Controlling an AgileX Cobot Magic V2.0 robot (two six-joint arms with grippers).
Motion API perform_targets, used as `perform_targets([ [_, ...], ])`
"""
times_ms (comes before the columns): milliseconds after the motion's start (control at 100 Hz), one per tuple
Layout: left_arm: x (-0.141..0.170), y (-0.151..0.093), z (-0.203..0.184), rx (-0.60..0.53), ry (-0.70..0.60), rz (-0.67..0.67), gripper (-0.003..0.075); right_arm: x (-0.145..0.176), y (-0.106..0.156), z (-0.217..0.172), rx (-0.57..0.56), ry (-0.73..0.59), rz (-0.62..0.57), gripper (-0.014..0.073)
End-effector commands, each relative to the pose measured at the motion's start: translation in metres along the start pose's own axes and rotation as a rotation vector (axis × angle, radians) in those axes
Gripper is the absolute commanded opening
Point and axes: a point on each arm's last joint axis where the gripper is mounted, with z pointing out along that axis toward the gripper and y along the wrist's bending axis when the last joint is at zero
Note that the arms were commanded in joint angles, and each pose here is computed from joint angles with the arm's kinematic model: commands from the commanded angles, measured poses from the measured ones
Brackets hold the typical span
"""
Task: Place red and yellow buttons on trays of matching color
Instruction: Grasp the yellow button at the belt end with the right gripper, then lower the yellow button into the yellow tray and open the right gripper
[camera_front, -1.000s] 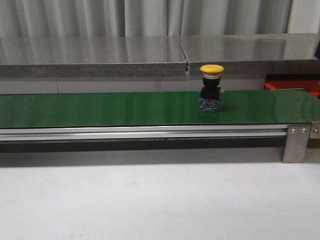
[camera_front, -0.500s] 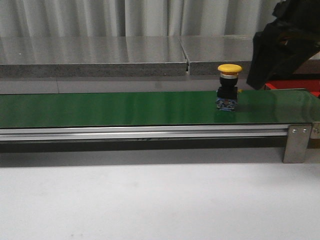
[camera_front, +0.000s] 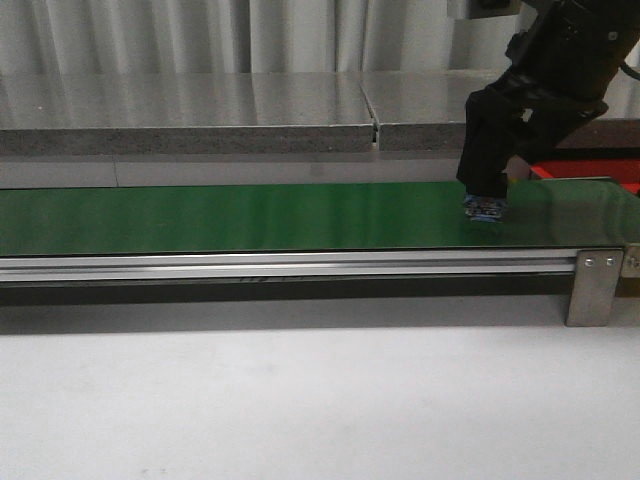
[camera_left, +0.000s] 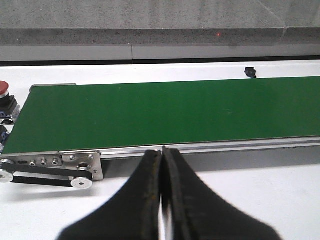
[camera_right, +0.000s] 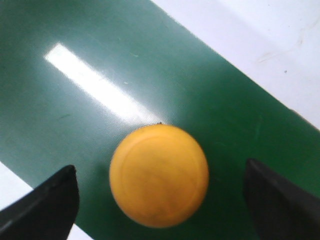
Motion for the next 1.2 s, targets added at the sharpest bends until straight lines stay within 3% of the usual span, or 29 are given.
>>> perform_targets([
  [0, -0.013, 0.0, -0.002, 0.0, -0.081, -0.011, -0.0019, -0.015, -0.002, -0.022, 0.045, -0.11, -0.008, 0.0636],
  [100, -0.013, 0.0, -0.002, 0.0, -0.081, -0.011, -0.0019, -0.015, -0.003, -0.02, 0.047, -0.11, -0.007, 0.0547],
  [290, -0.013, 0.0, -0.002, 0.0, -0.081, -0.011, -0.0019, -0.01, -0.002, -0.017, 0.026, -0.066, -0.013, 0.0174],
  [370, -0.013, 0.0, -0.002, 0.0, -0.081, -0.011, -0.0019, -0.009, -0.002, -0.018, 0.025, -0.051, -0.02, 0.0082],
  [680, -0.013, 0.0, -0.002, 0.0, -0.081, -0.011, -0.0019, -0.009, -0.007, -0.065, 0.081, -0.117, 0.027, 0.0069],
  [900, -0.013, 0.0, -0.002, 0.0, -0.081, -0.011, -0.0019, 0.022, -0.043, -0.121, 0.166, -0.126, 0.285, 0.0069],
  [1190, -0.013, 0.0, -0.002, 0.0, -0.081, -0.011, -0.0019, 0.084, -0.108, -0.178, 0.383, -0.169, 0.624, 0.0069],
])
